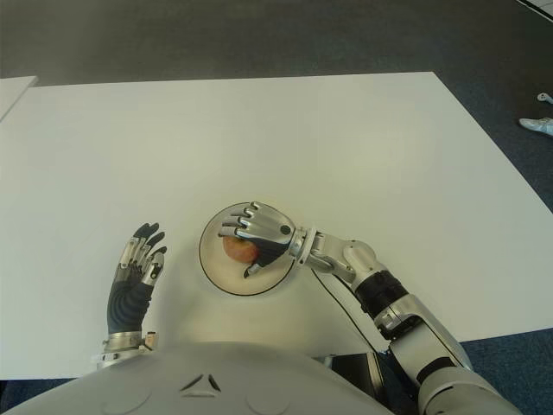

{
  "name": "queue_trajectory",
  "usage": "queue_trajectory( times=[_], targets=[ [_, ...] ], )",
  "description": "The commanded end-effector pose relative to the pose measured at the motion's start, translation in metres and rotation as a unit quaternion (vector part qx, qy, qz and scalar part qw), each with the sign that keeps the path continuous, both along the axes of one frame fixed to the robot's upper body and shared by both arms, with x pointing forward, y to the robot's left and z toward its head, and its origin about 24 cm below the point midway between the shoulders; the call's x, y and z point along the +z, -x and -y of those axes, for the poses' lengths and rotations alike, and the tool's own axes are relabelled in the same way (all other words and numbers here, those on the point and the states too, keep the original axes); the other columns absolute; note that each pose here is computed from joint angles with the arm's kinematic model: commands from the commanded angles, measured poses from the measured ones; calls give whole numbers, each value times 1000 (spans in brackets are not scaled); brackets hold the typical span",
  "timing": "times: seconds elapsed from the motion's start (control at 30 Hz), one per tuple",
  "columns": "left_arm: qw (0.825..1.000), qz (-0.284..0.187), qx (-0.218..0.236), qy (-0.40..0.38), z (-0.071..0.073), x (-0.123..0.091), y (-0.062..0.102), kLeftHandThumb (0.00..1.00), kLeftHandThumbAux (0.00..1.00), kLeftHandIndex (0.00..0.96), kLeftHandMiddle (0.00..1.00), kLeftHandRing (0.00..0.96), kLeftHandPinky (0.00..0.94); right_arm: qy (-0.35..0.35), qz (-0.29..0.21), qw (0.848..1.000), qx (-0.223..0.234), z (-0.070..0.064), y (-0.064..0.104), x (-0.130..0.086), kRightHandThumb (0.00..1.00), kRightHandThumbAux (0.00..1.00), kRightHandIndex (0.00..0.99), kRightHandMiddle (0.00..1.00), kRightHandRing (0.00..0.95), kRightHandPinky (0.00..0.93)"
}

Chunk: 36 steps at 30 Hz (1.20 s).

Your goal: Put the apples into the plate.

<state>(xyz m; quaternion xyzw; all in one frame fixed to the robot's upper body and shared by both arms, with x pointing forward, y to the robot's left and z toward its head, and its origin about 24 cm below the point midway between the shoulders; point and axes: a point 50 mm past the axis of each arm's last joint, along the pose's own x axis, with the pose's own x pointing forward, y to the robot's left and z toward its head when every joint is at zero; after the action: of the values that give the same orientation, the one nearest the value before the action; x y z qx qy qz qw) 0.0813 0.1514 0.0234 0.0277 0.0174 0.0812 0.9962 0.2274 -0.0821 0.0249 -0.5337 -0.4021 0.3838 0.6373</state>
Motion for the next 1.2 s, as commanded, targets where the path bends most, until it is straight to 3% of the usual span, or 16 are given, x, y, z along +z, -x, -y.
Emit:
queue_trajectory(
  times=[0.03, 0.8, 0.87, 1.0, 1.1, 1.17, 1.2],
  targets=[
    [1000, -5, 5, 1, 1, 0, 4, 134, 528, 103, 116, 138, 179, 31, -11, 999, -7, 1, 0, -15, 614, 720, 832, 898, 898, 892],
    [1000, 2, 1, 3, 4, 0, 2, 148, 532, 109, 120, 138, 185, 26, -4, 1000, -5, 3, -3, -27, 635, 702, 792, 876, 875, 873],
    [1000, 2, 0, 4, 4, 0, 2, 149, 522, 111, 122, 140, 186, 27, -3, 1000, -3, 4, -3, -26, 682, 706, 586, 856, 859, 848],
    [1000, 1, -1, 6, 4, -1, 2, 150, 513, 113, 123, 139, 180, 30, -1, 1000, 2, 7, -4, -21, 696, 709, 477, 790, 769, 742],
    [1000, 1, 0, 6, 3, -1, 1, 149, 514, 112, 120, 134, 167, 29, -5, 1000, -1, 9, -4, -18, 687, 713, 443, 689, 647, 585],
    [1000, 1, 1, 5, 3, -2, 1, 146, 520, 107, 109, 120, 147, 28, -7, 1000, -3, 9, -3, -17, 451, 594, 411, 555, 499, 434],
    [1000, 1, 2, 2, 3, -2, 0, 146, 520, 106, 108, 118, 144, 25, -8, 1000, -4, 9, -3, -17, 418, 578, 407, 536, 478, 413]
  ],
)
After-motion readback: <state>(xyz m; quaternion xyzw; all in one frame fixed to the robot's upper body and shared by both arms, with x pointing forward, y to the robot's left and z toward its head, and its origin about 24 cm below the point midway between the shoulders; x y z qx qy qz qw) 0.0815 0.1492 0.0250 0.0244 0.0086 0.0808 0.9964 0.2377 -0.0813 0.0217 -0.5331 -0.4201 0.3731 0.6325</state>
